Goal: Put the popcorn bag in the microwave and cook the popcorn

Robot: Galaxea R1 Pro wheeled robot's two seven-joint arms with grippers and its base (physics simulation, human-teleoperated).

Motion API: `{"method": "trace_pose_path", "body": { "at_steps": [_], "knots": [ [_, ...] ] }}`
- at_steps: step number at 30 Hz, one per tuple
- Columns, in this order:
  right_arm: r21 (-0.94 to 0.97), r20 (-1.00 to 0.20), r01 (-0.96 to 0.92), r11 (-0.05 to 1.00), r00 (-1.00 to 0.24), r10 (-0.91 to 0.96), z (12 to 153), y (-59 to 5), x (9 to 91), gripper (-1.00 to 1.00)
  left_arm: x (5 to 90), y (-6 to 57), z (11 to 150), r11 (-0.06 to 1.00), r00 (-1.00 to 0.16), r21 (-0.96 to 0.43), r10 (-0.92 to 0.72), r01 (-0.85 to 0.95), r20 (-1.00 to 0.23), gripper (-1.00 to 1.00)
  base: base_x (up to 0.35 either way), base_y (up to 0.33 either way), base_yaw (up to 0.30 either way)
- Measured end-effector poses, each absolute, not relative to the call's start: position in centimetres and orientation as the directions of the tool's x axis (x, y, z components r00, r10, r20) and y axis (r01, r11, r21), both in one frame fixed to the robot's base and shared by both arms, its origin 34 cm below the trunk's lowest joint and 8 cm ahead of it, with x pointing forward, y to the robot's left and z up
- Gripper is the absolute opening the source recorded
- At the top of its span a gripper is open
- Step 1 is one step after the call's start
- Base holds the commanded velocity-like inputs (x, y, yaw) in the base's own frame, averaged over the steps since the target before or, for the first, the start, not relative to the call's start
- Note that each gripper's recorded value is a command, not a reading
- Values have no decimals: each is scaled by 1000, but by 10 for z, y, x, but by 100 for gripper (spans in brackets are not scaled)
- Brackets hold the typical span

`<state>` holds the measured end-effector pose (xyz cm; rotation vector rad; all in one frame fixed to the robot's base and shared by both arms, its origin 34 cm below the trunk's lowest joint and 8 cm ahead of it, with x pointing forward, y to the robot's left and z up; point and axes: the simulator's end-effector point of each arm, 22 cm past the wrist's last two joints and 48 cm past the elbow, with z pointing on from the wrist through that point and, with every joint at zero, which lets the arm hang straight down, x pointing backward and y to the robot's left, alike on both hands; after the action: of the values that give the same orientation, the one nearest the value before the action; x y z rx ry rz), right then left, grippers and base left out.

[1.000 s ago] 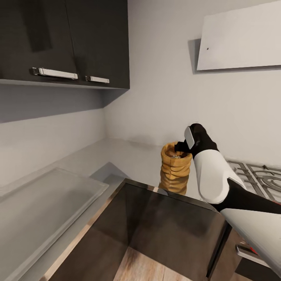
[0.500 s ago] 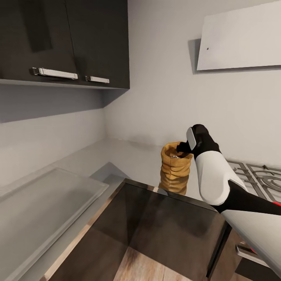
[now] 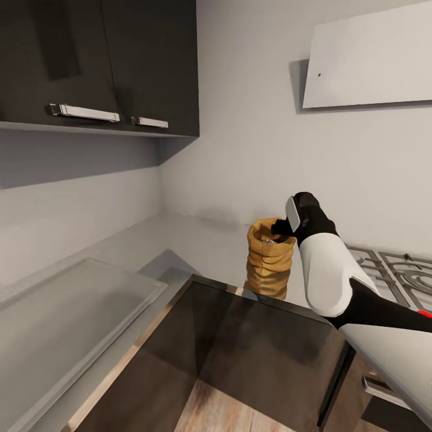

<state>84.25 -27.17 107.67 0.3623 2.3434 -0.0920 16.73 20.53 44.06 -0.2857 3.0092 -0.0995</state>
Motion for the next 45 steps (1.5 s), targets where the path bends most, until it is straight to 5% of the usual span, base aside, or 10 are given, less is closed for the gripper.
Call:
{"method": "trace_pose_path", "body": {
  "at_steps": [45],
  "knots": [
    [200, -696, 348, 916, -607, 383, 1068, -278, 851, 100, 167, 206, 441, 980, -975, -75, -192, -184, -111, 100, -1, 2, 0]
  ]
}}
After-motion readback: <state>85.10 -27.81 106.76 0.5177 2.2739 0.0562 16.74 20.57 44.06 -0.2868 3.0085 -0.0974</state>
